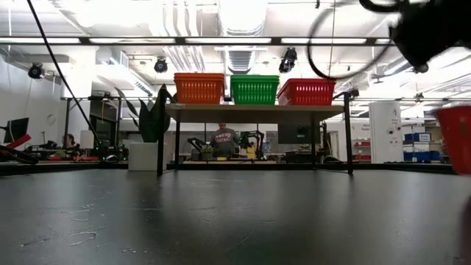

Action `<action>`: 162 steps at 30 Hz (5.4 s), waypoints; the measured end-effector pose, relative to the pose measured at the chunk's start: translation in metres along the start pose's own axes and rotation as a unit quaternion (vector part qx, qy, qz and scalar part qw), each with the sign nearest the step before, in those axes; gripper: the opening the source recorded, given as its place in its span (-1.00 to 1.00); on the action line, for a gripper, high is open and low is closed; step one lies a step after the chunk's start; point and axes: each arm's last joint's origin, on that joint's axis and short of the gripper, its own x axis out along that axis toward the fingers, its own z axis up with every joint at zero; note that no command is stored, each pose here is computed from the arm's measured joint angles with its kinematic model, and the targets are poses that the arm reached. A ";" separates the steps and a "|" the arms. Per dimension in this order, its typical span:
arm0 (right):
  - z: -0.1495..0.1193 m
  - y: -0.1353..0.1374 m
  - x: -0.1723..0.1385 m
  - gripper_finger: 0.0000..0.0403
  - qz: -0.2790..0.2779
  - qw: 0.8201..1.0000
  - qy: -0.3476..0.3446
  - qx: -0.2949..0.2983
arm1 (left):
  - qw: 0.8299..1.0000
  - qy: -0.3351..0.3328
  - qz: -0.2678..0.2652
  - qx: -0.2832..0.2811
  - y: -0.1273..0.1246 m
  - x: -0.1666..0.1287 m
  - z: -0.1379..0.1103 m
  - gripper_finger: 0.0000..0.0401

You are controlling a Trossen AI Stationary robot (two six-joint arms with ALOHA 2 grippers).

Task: Stack baskets on shelf by color
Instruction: Stack the red bin on top of the red bins on the shelf

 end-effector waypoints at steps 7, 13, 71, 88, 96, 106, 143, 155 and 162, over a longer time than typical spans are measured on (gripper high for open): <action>0.001 0.029 -0.026 -0.95 0.044 0.956 -0.046 -0.287 | 1.000 0.000 0.000 0.000 0.000 0.000 0.000 -1.00; 0.007 0.055 -0.060 -0.95 -0.008 0.862 -0.137 -0.487 | 1.000 0.000 0.000 -0.002 0.000 0.000 0.000 -1.00; 0.244 -0.141 -0.251 -0.96 -0.182 0.868 -0.127 -0.444 | 1.000 0.010 -0.004 0.003 -0.001 0.000 -0.002 -1.00; 0.248 -0.146 -0.224 -0.96 -0.181 0.887 -0.079 -0.417 | 1.000 0.010 -0.004 0.004 -0.001 0.000 -0.002 -1.00; 0.250 -0.147 -0.214 -0.96 -0.180 0.889 -0.060 -0.417 | 1.000 0.010 -0.004 0.003 -0.001 0.000 -0.002 -1.00; 0.249 -0.147 -0.216 -0.91 -0.177 0.893 -0.065 -0.408 | 1.000 0.010 -0.004 0.003 -0.001 0.000 -0.002 -1.00; 0.237 -0.123 -0.254 -0.68 -0.160 0.899 -0.170 -0.370 | 1.000 0.019 -0.008 0.007 -0.002 0.000 -0.004 -1.00; 0.243 -0.127 -0.225 -0.96 -0.185 0.913 -0.124 -0.342 | 1.000 0.025 -0.011 0.008 -0.002 0.000 -0.005 -1.00; 0.242 -0.131 -0.217 -0.96 -0.212 0.912 -0.097 -0.337 | 1.000 0.024 -0.011 0.008 -0.002 0.000 -0.005 -1.00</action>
